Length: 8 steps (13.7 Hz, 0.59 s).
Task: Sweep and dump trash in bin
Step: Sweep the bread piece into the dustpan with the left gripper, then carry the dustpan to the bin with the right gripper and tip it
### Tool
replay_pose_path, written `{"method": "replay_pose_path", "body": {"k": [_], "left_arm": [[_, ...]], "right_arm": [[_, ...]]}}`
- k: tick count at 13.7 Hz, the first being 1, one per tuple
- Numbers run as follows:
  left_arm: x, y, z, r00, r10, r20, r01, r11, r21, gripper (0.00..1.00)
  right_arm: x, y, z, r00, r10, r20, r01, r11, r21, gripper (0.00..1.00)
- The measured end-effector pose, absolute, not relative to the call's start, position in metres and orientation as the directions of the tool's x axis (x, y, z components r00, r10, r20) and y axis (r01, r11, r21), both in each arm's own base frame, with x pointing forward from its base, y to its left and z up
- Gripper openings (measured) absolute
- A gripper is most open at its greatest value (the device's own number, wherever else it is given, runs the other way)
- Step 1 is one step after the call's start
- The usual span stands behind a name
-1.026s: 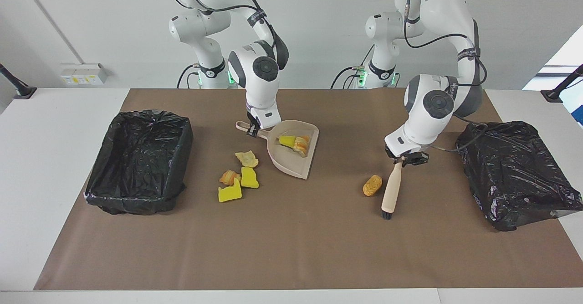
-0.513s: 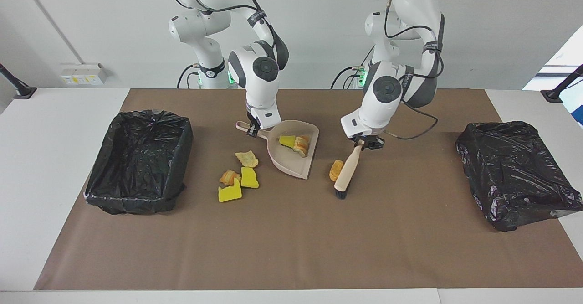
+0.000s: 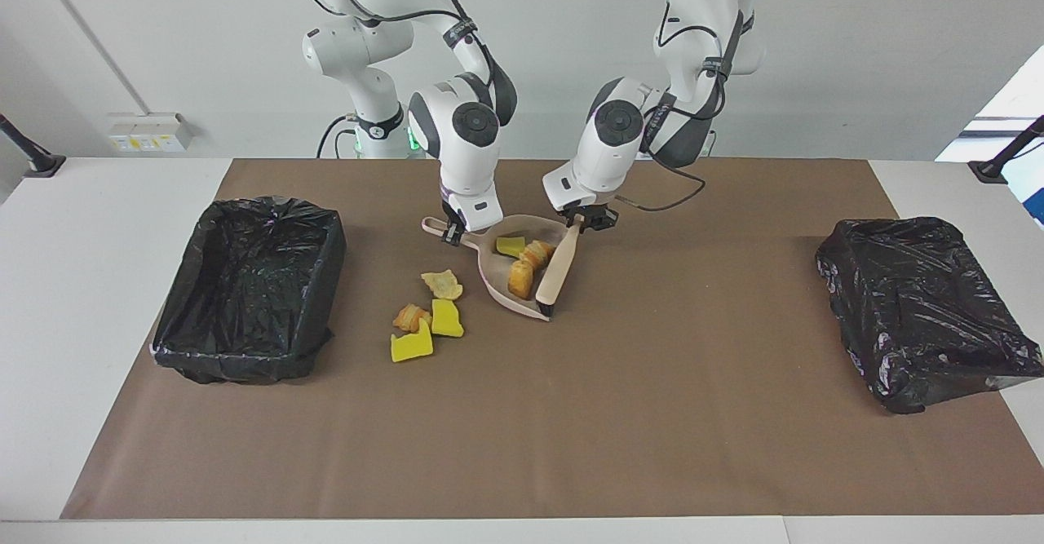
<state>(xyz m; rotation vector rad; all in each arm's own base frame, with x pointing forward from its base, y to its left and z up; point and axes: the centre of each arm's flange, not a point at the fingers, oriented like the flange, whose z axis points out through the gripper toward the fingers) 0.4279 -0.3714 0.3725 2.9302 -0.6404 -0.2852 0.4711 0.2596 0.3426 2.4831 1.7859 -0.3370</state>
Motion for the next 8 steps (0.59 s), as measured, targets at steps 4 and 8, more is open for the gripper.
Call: {"method": "replay_pose_path", "body": {"k": [4,8], "left_arm": [[0.434,-0.369,0.387,0.918,-0.363,-0.162,-0.338,-0.927,0.159,0.26],[0.447,-0.32,0.42,0.95,-0.236,-0.205,-0.215,-0.969,0.118,0.26]], "right_arm": [[0.471,0.259,0.342,0.303,0.928,-0.215,0.943,-0.325,-0.075,0.33],[0.471,0.259,0.342,0.303,0.928,-0.215,0.943,-0.326,-0.076,0.33]]}}
